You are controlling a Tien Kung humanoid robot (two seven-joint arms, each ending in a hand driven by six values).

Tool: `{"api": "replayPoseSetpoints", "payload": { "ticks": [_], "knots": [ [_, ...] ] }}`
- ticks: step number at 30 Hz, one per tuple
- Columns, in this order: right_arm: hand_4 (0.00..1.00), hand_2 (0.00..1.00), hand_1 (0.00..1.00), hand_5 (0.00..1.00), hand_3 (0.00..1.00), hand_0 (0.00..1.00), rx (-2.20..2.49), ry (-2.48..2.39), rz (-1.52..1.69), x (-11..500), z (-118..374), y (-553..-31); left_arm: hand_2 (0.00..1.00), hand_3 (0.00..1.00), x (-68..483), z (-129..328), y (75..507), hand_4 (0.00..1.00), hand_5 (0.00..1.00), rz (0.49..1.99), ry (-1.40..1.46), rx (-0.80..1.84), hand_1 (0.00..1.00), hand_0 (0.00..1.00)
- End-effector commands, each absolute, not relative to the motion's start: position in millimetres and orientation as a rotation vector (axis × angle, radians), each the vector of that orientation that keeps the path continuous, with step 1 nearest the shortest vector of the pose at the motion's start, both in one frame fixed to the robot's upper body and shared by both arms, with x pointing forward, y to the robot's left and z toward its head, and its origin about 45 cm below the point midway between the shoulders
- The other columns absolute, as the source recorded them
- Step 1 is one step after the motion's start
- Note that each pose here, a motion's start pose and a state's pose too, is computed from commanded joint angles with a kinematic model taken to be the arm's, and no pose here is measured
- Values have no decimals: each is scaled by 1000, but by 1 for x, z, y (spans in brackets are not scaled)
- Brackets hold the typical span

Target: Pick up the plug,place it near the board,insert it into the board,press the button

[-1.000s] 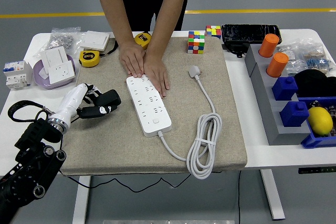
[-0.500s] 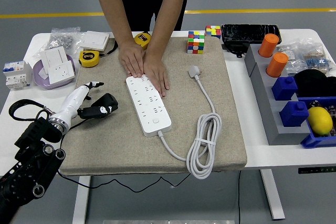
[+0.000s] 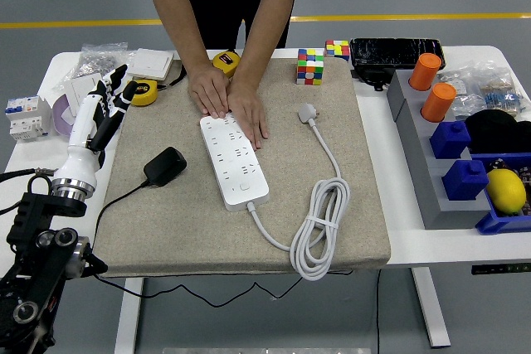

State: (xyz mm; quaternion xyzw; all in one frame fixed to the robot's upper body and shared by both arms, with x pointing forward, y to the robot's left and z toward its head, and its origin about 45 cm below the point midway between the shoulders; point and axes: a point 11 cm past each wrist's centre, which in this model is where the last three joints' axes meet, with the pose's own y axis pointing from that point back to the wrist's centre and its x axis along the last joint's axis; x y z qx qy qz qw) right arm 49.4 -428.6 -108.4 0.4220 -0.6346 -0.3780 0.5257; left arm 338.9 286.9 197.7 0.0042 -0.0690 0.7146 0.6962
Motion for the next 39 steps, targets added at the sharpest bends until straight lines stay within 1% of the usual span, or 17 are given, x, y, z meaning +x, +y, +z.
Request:
{"api": "replayPoseSetpoints", "payload": {
  "ticks": [1,2,7,8,13,14,18,19,20,25,26,31,32,39],
  "knots": [
    [998,715,706,998,754,798,1009,-1518,-904,49,-108,-428,976,927,338,198,288,998,899,1598,-122,-25,998,904],
    [998,715,706,998,753,798,1009,-1518,-905,49,-109,-428,926,906,335,198,290,998,992,1597,-80,-63,946,852],
    [998,715,706,998,753,798,1008,-1517,-907,49,-109,-428,926,906,330,193,302,998,992,1612,99,-218,946,852],
    [998,715,706,998,754,799,1008,-1518,-907,49,-109,-428,824,828,330,193,303,998,998,1617,131,-248,833,790],
    [998,715,706,998,754,799,1009,-1519,-907,49,-109,-428,824,828,327,187,313,998,998,1642,315,-411,833,790],
    [998,715,706,998,753,798,1009,-1518,-907,49,-109,-428,774,769,327,186,313,998,998,1640,354,-445,797,759],
    [998,715,706,998,753,798,1009,-1518,-906,49,-109,-428,774,769,327,183,314,998,998,1632,473,-550,797,759],
    [998,715,706,998,753,798,1008,-1517,-906,49,-109,-428,774,769,327,182,313,998,998,1630,479,-552,797,759],
    [998,715,705,998,753,798,1008,-1516,-906,49,-109,-428,748,759,327,182,313,998,998,1630,481,-550,776,751],
    [998,715,705,998,753,798,1006,-1512,-905,47,-109,-429,748,759,327,180,315,998,998,1638,478,-528,776,751],
    [998,715,705,998,754,798,1006,-1512,-905,47,-109,-429,704,743,327,179,315,998,957,1639,478,-526,732,730],
    [998,715,705,998,754,798,1009,-1511,-904,48,-109,-428,704,743,327,178,315,998,957,1643,481,-514,732,730],
    [998,715,706,998,753,799,1009,-1511,-903,48,-109,-428,666,728,327,177,314,998,900,1643,483,-512,691,718],
    [998,715,706,997,754,797,1009,-1509,-903,47,-109,-428,658,726,326,175,312,998,889,1641,488,-494,681,713]
  ]
}}
